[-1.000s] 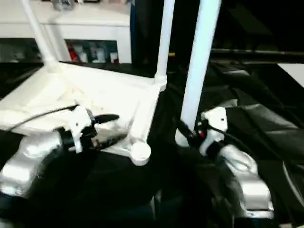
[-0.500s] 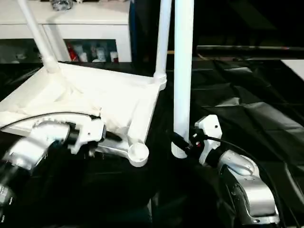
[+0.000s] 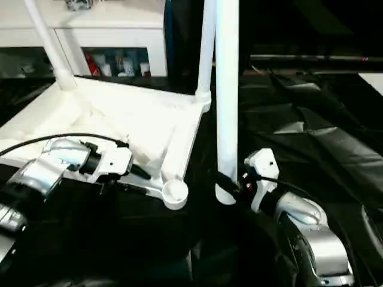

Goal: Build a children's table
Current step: Insert table leg to table base

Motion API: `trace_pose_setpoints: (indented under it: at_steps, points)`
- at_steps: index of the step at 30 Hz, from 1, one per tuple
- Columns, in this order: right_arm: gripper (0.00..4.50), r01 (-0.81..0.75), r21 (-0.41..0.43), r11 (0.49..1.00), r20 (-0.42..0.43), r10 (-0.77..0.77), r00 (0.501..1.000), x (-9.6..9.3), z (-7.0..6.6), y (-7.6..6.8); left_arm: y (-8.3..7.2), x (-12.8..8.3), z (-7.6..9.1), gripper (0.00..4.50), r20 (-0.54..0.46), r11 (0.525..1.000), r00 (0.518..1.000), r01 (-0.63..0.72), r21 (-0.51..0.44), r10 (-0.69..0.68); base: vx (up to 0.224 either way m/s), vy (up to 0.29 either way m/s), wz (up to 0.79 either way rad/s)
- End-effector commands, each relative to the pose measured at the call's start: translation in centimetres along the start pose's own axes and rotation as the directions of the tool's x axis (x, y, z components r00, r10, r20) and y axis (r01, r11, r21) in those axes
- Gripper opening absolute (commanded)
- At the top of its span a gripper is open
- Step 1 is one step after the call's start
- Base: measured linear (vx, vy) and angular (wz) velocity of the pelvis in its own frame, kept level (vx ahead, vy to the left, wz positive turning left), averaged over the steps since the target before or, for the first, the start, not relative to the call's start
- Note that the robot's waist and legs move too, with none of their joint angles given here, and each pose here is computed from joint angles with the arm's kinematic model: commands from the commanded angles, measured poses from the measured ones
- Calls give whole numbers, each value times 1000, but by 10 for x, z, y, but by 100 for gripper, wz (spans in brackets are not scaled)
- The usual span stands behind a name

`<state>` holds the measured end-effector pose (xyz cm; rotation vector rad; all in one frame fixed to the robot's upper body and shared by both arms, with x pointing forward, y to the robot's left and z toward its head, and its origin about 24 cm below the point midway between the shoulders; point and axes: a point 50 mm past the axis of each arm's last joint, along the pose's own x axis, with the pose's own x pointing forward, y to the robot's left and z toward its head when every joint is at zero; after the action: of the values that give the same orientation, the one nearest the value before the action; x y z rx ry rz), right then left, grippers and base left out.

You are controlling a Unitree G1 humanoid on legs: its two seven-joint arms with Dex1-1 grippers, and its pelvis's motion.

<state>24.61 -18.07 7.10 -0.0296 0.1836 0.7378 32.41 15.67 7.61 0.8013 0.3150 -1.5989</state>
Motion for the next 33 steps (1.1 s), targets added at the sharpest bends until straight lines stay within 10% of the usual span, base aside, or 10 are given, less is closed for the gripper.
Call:
trace_pose_setpoints:
  at_steps: [1,13,18,33]
  points:
    - [189,-14,-35,999,16,15,1000,-1,7,3,3,0,1,134,-27,999,999,20,29,-19,0,0,0]
    - [189,-5,-43,999,18,6,1000,-3,7,4,5,0,-7,19,-79,999,996,44,20,-43,0,0,0]
    - [189,7,-34,999,39,-6,999,-1,10,4,7,2,-6,6,24,991,1000,19,-134,-16,0,0,0]
    - [189,154,101,983,78,-162,984,21,13,-2,-20,53,-10,6,-119,806,972,-234,-543,202,0,0,0]
